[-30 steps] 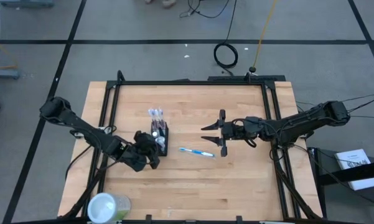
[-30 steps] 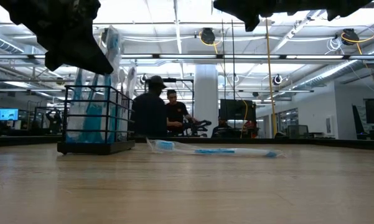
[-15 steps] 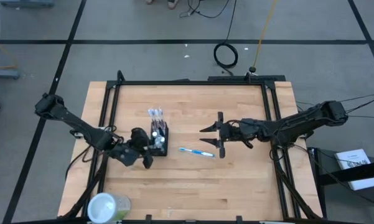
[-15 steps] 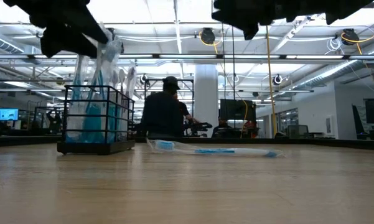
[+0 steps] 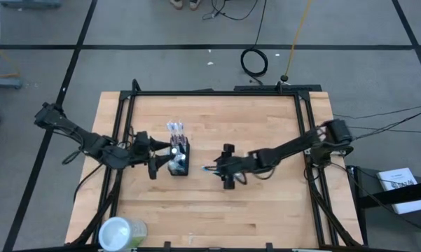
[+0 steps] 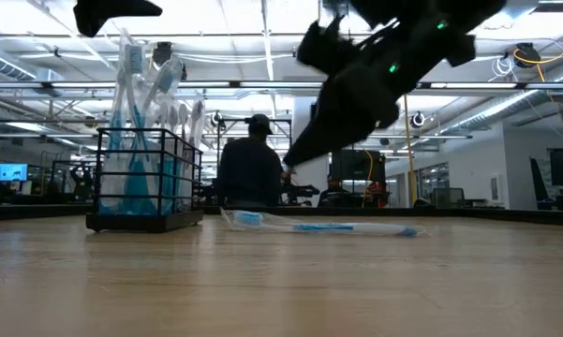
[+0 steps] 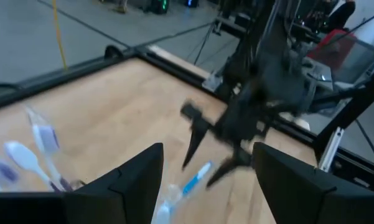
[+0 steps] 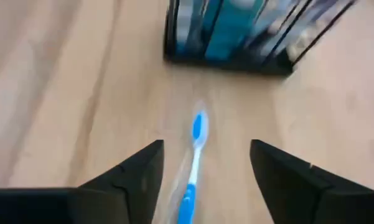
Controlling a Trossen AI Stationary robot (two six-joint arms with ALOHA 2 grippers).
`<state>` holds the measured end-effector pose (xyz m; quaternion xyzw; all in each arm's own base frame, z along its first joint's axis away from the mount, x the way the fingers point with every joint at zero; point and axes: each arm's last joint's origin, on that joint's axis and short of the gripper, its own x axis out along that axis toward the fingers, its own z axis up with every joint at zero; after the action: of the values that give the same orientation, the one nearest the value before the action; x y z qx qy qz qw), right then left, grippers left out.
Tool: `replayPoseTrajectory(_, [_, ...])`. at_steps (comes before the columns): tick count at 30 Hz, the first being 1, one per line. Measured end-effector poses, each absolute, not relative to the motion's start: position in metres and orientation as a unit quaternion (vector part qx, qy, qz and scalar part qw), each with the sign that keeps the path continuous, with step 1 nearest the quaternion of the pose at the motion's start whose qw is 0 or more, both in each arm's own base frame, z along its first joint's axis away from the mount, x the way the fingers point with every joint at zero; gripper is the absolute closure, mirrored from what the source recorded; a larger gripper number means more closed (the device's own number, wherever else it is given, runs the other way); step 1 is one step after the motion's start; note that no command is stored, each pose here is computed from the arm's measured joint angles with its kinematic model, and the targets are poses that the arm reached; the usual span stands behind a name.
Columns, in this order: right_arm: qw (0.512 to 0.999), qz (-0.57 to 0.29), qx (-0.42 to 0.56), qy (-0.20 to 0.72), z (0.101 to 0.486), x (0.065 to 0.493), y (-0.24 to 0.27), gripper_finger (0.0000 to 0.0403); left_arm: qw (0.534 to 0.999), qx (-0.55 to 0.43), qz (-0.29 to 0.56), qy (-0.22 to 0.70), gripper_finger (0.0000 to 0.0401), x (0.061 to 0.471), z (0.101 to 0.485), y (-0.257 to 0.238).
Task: Pick & Place toothbrushing station
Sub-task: Put the blue toothbrush into the bottom compartment of the mesh organizer
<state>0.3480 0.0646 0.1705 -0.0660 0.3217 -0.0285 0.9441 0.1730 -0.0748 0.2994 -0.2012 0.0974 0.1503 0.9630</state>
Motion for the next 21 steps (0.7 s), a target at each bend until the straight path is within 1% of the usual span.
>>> replayPoseTrajectory(3, [0.929, -0.031, -0.070, 0.362, 0.155, 0.362, 0.067, 0.0155, 0.966, -0.189, 0.153, 0.089, 0.0146, 0.172, 0.302, -0.074])
replayPoseTrajectory(5, [0.922, -0.029, -0.073, 0.380, 0.147, 0.367, 0.068, 0.0152, 0.966, -0.183, 0.155, 0.092, 0.0146, 0.172, 0.301, -0.074])
replayPoseTrajectory(10, [0.893, -0.023, -0.050, 0.447, 0.131, 0.363, 0.066, 0.0165, 0.966, -0.169, 0.160, 0.109, 0.0146, 0.175, 0.296, -0.075])
replayPoseTrajectory(13, [0.875, -0.037, -0.040, 0.482, 0.128, 0.357, 0.060, 0.0180, 0.966, -0.163, 0.163, 0.117, 0.0146, 0.177, 0.293, -0.076])
replayPoseTrajectory(16, [0.868, -0.040, -0.032, 0.495, 0.125, 0.354, 0.056, 0.0202, 0.966, -0.157, 0.167, 0.122, 0.0146, 0.180, 0.290, -0.078])
replayPoseTrajectory(21, [0.863, -0.015, 0.000, 0.505, 0.123, 0.353, 0.053, 0.0260, 0.964, -0.151, 0.178, 0.126, 0.0146, 0.183, 0.286, -0.079])
